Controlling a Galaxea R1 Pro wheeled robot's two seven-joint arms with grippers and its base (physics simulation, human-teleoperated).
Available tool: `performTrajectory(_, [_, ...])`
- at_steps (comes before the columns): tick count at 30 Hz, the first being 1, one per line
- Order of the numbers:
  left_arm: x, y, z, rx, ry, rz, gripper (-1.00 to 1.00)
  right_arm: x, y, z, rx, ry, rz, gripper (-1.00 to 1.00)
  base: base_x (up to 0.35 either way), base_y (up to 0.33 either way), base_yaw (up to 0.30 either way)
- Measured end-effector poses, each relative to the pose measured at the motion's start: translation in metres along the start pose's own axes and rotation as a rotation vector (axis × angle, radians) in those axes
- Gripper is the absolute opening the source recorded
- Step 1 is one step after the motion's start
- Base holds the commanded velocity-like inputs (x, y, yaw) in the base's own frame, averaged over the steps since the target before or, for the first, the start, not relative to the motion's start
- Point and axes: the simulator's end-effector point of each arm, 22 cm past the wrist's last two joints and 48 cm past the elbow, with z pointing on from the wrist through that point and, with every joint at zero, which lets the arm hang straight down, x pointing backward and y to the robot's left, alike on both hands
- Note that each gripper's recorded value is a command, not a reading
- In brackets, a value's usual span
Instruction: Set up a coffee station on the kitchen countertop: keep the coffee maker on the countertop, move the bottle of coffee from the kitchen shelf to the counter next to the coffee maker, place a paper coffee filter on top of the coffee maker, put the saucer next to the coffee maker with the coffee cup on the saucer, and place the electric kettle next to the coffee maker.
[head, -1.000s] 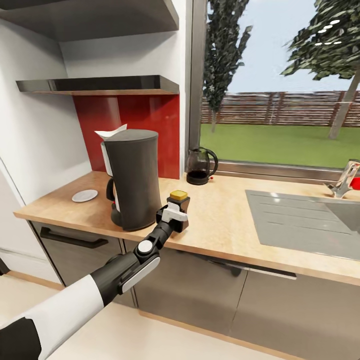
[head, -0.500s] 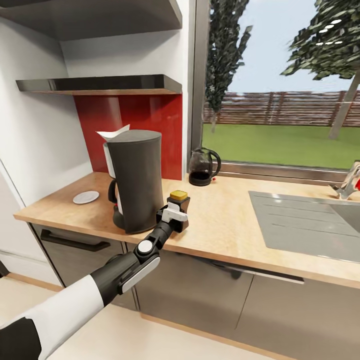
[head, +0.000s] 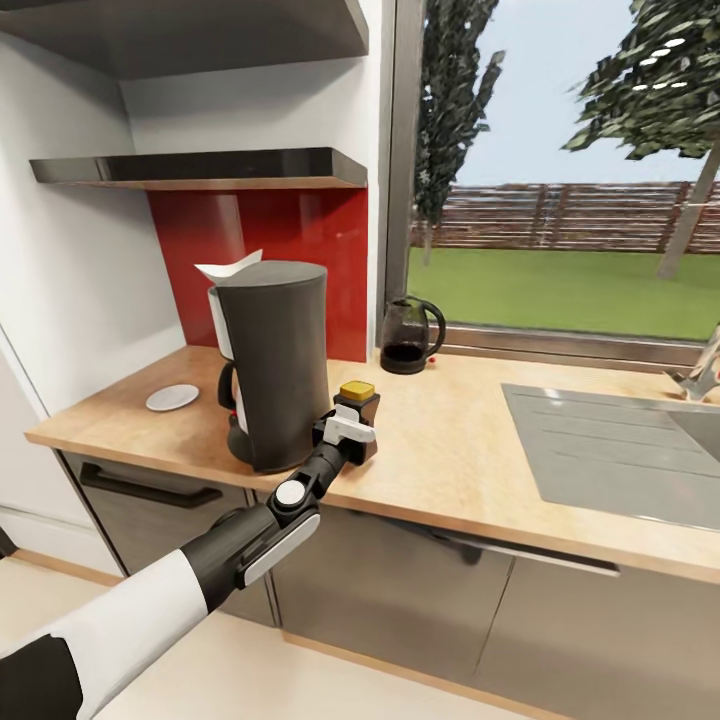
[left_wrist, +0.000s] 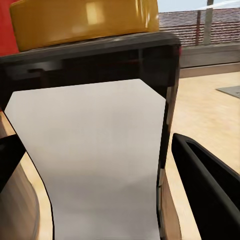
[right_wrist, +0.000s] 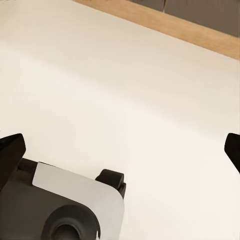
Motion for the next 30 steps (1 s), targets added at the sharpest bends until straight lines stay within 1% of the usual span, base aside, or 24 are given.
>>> performTrajectory(11, [0.0001, 0.0002, 0.0001, 0.000, 0.000, 0.000, -1.00, 0.0000, 0.0002, 0.0002, 0.000, 0.000, 0.000, 1.00, 0.037, 0.000, 0.000])
performTrajectory(26, [-0.0002, -0.0006, 0.0001, 0.001, -0.001, 0.000, -1.00, 0.0000, -0.0002, 0.0000, 0.000, 0.000, 0.000, 1.00, 0.002, 0.000, 0.000])
performTrajectory(30, [0.0030, -0.0009, -0.0001, 0.002, -0.001, 0.000, -1.00, 0.0017, -0.0007, 0.0027, 0.000, 0.000, 0.000, 1.00, 0.000, 0.000, 0.000])
